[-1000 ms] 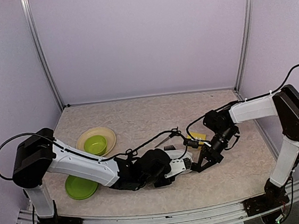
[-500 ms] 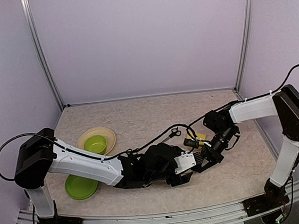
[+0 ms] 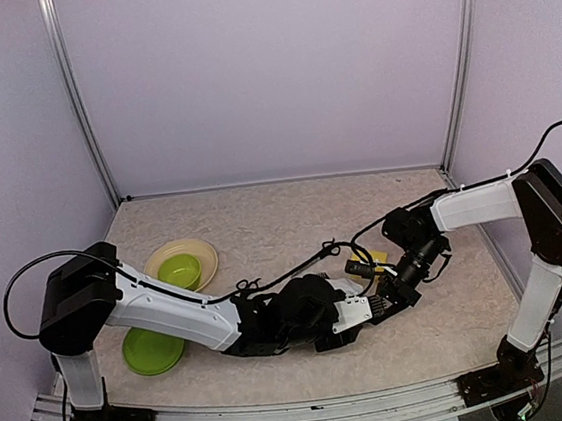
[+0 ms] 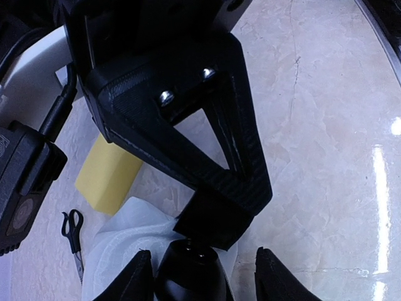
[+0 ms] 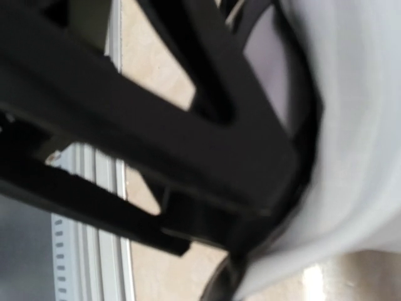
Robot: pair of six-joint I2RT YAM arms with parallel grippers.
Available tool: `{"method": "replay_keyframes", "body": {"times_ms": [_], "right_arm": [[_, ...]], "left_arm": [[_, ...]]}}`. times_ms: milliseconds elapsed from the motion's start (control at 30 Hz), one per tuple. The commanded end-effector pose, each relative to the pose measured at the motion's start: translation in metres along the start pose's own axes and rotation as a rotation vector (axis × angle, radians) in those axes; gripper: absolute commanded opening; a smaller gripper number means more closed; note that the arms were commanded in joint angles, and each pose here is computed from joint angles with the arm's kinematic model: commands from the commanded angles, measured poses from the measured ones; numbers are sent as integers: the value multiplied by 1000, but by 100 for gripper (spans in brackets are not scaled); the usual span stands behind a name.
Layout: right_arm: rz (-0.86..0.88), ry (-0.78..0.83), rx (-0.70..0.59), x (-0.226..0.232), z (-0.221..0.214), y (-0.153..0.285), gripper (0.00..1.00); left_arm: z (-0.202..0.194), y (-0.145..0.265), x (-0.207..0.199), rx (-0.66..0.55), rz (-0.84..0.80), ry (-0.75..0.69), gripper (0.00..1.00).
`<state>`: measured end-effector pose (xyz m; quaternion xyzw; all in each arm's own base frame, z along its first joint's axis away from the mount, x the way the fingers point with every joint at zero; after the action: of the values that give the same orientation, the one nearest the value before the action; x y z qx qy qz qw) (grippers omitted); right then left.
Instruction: Sort the hair-cutting tools
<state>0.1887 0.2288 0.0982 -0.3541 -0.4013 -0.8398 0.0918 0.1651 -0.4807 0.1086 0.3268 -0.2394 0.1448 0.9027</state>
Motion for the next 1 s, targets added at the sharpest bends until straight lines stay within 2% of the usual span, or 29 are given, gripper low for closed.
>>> {"method": "replay_keyframes", "body": {"times_ms": [0,100,233,300,633,667,700,767,867,967], "right_arm": [[13,43,-42,10,11,9,0],[8,45,-41,10,11,9,0],[1,49,-43,11,11,10,0],[0,50,-43,12,11,10,0],[12,55,-42,15,10,11,0],[16,54,-41,15,10,11,0],[19,54,-41,16,10,11,0],[19,55,-42,17,10,12,0],[5,59,-39,16,9,12,0],[-20,66,-33,14,7,13,0]], "left_arm": [[3,-6,4,-2,17,14,50],[2,-5,5,0,19,18,38],[0,-2,6,10,22,18,30],[-1,0,7,19,24,16,22],[-24,8,17,105,72,25,17],[-24,9,20,109,87,30,25],[-20,11,20,103,85,30,37],[-5,21,18,46,64,29,57],[26,46,15,-67,45,38,73],[39,68,24,-106,61,101,87]]}}
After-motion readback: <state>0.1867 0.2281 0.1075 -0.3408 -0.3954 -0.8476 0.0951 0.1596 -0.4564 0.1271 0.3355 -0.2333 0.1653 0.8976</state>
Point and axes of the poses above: each gripper's point midway between its finger pads, its own y axis back along the fingers, its own x axis along the line the jaws close on, z = x × y, the point moved 4 cm from there along y, back along the fingers, and after that the axes turned 4 degrees about -y, right-handed, at the moved point
